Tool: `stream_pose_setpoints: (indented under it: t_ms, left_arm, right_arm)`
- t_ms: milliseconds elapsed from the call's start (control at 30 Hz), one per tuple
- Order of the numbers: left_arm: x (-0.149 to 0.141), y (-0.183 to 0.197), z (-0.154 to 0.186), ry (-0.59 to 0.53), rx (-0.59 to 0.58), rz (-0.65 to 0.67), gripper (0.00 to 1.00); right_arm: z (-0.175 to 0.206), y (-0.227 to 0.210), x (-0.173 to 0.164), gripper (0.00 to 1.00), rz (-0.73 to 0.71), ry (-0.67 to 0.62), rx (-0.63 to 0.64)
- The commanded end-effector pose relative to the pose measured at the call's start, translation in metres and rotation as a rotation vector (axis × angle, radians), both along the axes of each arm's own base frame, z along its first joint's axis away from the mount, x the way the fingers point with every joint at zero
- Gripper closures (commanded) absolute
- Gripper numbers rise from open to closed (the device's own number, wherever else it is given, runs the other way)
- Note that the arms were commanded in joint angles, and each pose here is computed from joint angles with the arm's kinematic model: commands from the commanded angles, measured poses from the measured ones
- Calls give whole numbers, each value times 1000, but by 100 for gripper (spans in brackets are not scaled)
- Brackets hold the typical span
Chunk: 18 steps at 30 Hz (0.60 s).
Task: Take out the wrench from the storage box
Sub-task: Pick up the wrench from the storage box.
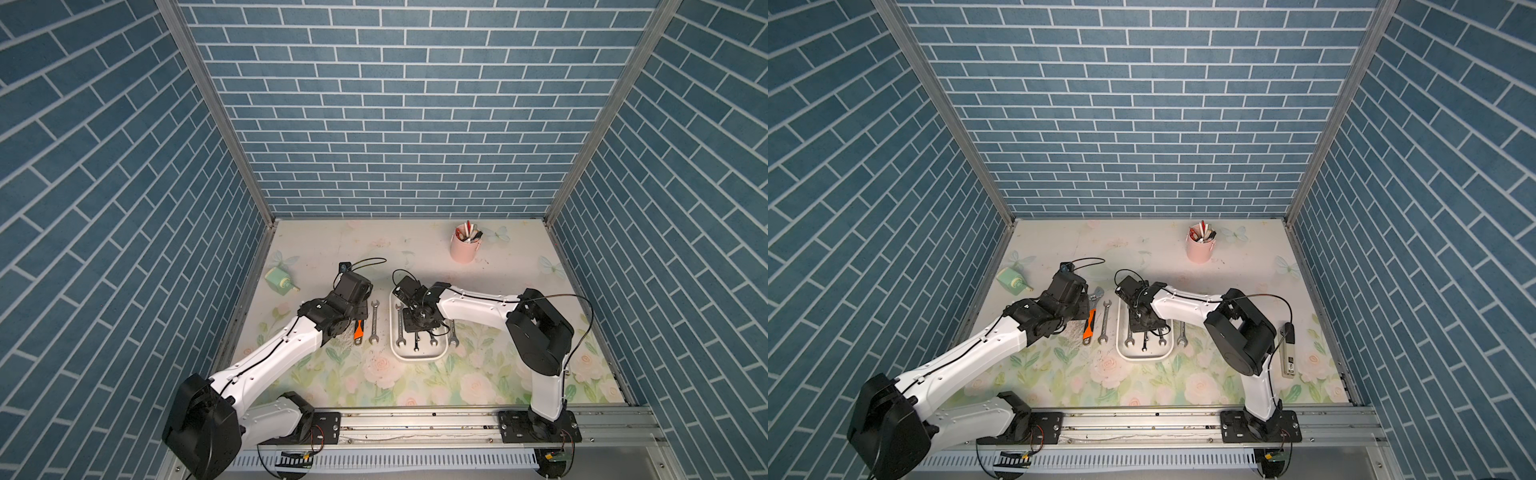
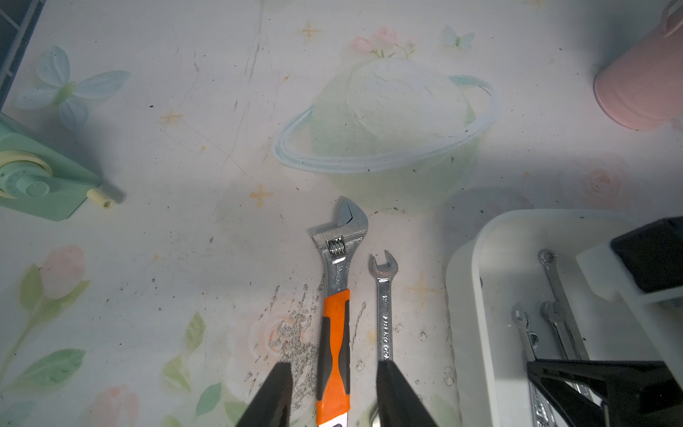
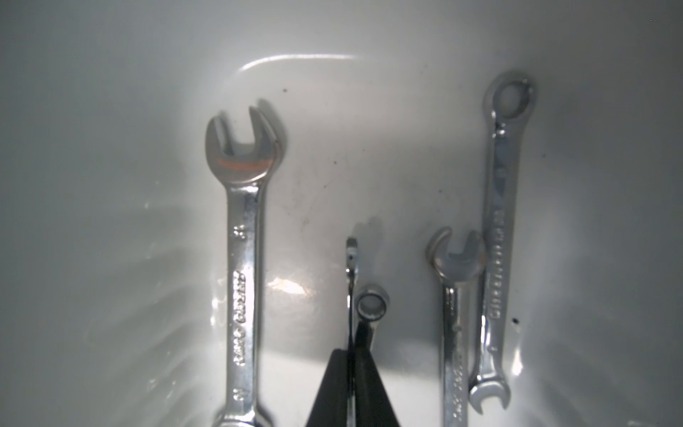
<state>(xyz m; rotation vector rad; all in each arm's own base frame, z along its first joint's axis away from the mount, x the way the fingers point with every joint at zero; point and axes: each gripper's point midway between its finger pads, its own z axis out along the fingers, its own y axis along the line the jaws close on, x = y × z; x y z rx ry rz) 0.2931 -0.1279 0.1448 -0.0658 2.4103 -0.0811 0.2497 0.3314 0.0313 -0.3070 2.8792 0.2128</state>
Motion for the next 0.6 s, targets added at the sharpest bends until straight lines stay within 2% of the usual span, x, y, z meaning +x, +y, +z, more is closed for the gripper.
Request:
stream_pose_setpoints:
  t_ms: [0, 233, 567]
  left_arm:
    - [-1, 2, -6, 11, 0, 7, 57]
    - [-1, 2, -6, 12, 2, 6, 57]
    - [0, 2, -2, 7, 2, 7, 57]
  right_arm:
    - [19, -2, 4, 95, -7, -30, 13]
    - [34, -3, 7, 100, -11, -56, 26]
    - [80, -15, 18, 100, -18, -141, 29]
